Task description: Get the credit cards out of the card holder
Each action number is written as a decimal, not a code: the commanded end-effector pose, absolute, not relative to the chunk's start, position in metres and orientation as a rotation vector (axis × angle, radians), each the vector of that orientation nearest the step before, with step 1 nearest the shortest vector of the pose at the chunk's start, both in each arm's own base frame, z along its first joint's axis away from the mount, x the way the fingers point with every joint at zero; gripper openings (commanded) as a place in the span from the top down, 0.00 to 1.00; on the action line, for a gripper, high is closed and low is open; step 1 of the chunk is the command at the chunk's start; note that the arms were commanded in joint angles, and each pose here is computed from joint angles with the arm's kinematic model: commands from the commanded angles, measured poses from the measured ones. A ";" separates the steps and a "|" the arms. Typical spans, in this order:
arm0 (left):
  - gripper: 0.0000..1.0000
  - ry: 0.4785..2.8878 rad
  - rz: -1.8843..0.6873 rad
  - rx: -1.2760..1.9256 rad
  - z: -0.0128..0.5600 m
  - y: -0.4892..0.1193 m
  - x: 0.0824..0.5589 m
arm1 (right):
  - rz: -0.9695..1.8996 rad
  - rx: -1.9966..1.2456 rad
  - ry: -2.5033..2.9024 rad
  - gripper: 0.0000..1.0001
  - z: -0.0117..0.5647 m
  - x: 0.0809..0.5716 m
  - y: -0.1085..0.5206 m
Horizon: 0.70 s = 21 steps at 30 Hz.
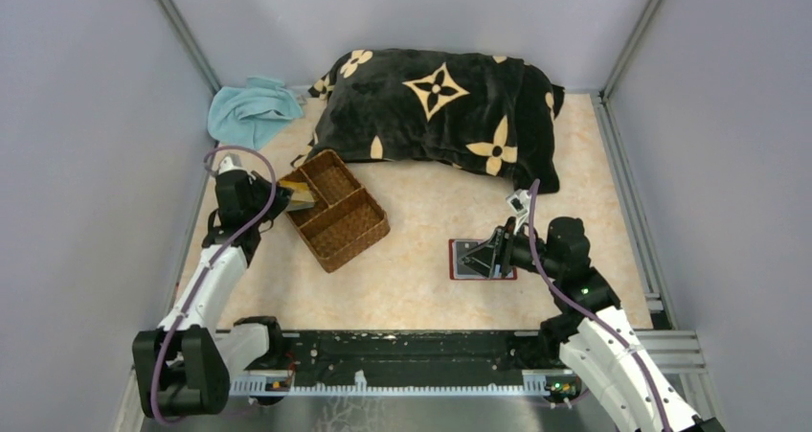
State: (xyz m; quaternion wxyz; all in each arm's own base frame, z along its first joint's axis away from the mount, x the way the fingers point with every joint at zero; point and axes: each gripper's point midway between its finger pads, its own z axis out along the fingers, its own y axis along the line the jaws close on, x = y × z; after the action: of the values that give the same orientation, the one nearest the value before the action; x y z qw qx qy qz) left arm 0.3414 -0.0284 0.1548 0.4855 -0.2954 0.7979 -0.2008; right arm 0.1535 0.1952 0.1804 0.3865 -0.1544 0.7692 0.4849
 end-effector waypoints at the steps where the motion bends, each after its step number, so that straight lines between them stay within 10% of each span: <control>1: 1.00 1.874 -0.521 -0.756 0.158 -0.022 0.345 | 1.231 -0.424 1.896 0.47 0.192 0.157 0.197; 21: 1.00 1.771 -0.400 -0.873 0.151 0.008 0.358 | 1.226 -0.420 1.907 0.47 0.190 0.159 0.198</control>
State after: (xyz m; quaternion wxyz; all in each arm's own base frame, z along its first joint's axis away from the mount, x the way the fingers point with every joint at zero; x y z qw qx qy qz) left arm 0.3467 -0.0019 0.1392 0.5083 -0.3544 0.7660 -0.1709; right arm 0.1543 0.1954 0.1789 0.3840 -0.1531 0.7712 0.4841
